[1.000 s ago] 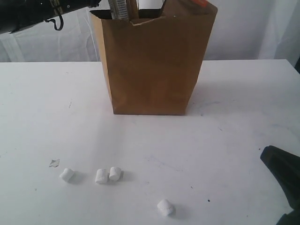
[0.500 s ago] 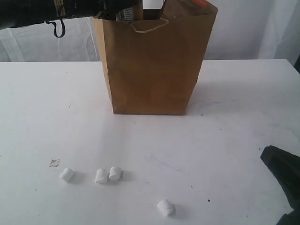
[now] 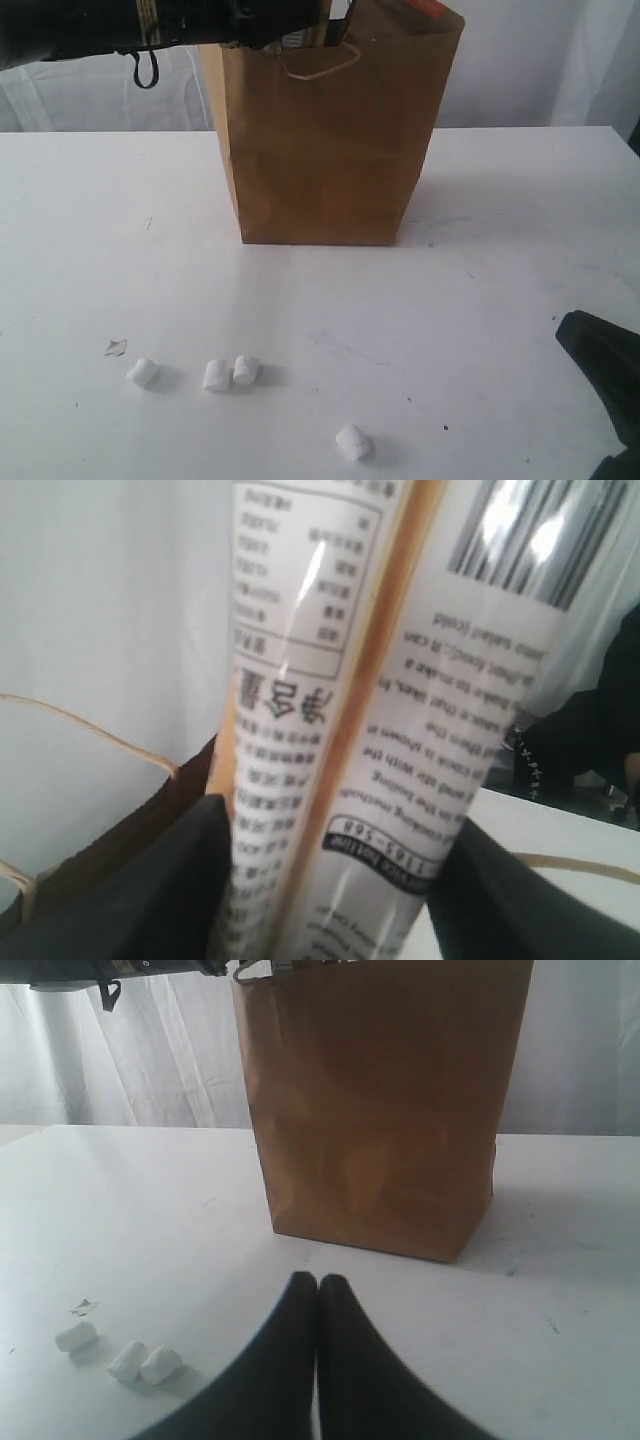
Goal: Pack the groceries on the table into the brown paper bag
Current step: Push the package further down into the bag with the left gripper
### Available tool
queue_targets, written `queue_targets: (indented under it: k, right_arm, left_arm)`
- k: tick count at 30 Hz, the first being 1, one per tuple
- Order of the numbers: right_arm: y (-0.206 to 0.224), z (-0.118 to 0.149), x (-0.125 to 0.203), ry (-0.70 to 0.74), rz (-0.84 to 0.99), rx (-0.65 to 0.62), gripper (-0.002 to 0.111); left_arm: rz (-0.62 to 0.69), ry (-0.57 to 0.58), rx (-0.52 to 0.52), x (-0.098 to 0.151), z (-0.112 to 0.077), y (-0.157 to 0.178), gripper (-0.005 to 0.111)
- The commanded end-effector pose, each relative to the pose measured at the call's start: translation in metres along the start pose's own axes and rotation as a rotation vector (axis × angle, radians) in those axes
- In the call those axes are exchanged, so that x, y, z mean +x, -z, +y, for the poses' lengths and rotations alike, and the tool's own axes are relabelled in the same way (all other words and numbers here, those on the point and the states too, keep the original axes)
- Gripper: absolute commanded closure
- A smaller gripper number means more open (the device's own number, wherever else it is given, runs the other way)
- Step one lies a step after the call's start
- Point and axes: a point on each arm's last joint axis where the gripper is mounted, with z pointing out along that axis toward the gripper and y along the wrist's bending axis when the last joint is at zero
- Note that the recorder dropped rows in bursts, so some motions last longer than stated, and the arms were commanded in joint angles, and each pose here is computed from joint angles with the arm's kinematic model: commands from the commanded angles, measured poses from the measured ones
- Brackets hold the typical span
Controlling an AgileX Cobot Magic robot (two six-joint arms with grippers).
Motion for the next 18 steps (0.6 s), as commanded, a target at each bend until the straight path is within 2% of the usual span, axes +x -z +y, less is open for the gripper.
queue_targets:
  k: [1, 13, 18]
  right_arm:
    - [0.001, -0.001, 0.001, -0.003, -0.007, 0.004, 0.108]
    - [0.001, -0.001, 0.001, -0.003, -0.007, 0.004, 0.108]
    - [0.001, -0.001, 0.001, -0.003, -0.007, 0.004, 0.108]
  left_arm:
    - [-0.007, -0.037, -0.026, -0.007, -0.005, -0.003, 0.048]
    - [-0.013, -0.042, -0.06, -0.009, -0.002, -0.003, 0.048]
    - [0.009, -0.096, -0.06, -0.02, -0.009, 0.001, 0.048]
